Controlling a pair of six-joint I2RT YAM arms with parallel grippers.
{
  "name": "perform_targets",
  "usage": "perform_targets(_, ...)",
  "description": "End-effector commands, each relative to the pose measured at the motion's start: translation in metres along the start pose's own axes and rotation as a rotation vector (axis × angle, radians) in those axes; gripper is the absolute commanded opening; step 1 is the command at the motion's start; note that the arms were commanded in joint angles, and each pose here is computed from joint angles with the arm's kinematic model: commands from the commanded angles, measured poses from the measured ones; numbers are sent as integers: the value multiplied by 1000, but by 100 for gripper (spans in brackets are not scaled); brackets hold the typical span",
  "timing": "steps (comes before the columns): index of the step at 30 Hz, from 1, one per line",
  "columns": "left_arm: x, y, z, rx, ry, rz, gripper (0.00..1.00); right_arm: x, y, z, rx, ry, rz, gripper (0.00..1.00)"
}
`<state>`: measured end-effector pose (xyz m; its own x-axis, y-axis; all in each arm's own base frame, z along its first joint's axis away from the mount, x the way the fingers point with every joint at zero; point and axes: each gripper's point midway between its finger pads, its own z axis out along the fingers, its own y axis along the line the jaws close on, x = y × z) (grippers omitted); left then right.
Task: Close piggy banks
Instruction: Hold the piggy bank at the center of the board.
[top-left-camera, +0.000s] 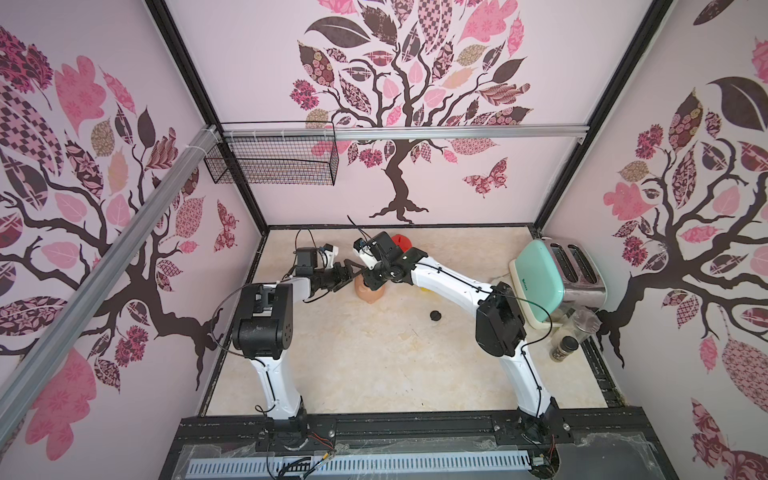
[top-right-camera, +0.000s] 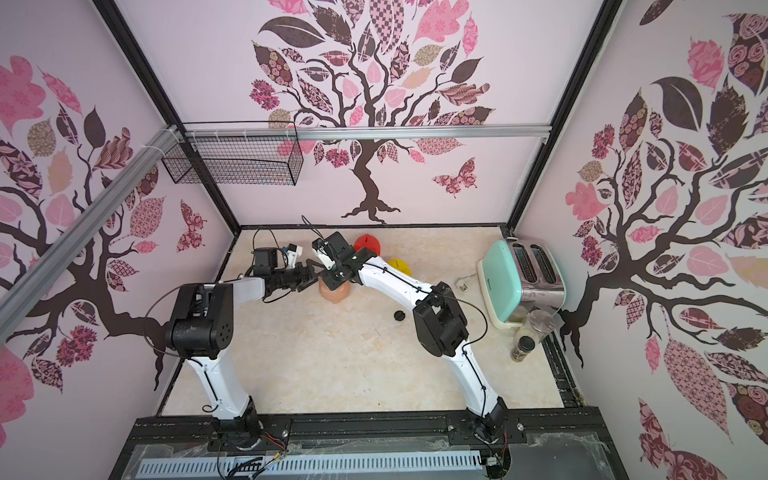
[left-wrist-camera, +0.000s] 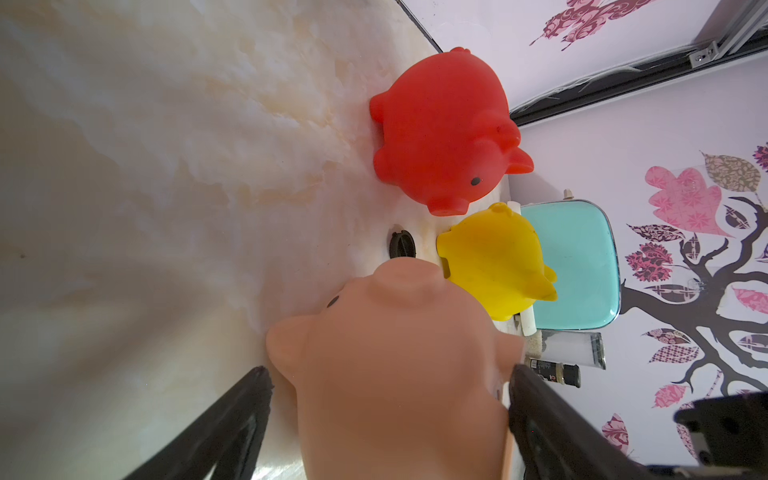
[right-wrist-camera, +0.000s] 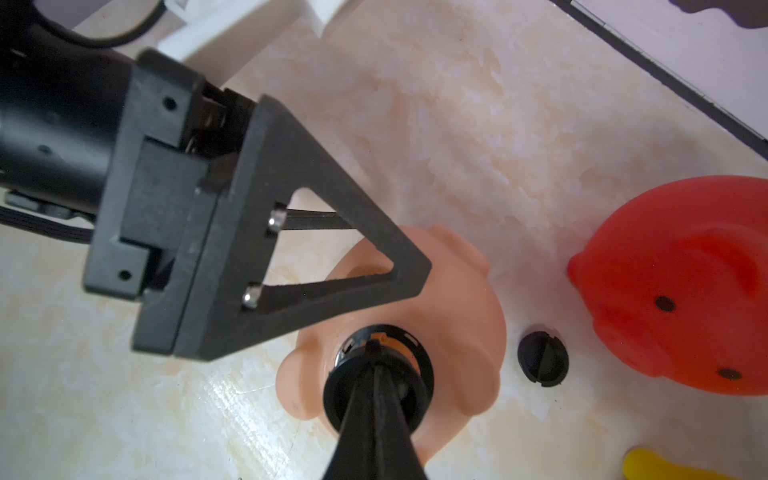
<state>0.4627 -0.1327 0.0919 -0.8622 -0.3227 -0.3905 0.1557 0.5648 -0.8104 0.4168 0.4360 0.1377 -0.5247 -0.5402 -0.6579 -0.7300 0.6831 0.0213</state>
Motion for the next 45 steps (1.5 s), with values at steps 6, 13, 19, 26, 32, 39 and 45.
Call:
perform_targets(6,3,10,9,-9,24,-16,90,0,-4,5,14,18,-12,0)
perform_targets(13,6,16,10,-25,32,-24,89,5,-8,10,34,36,-25,0)
perform_targets(19,6,16,11,-24,35,-27,89,10,-11,13,53,56,-37,0)
perform_targets(26,6,17,12,-22,37,-34,89,15,-13,17,62,77,-48,0)
perform_targets(32,7,17,12,-21,40,-35,89,20,-15,22,72,99,-58,0)
perform_targets(39,9,20,14,-23,46,-43,89,30,-15,28,69,132,-63,0)
perform_targets(45,10,22,15,-26,53,-50,89,49,-16,38,72,189,-68,0)
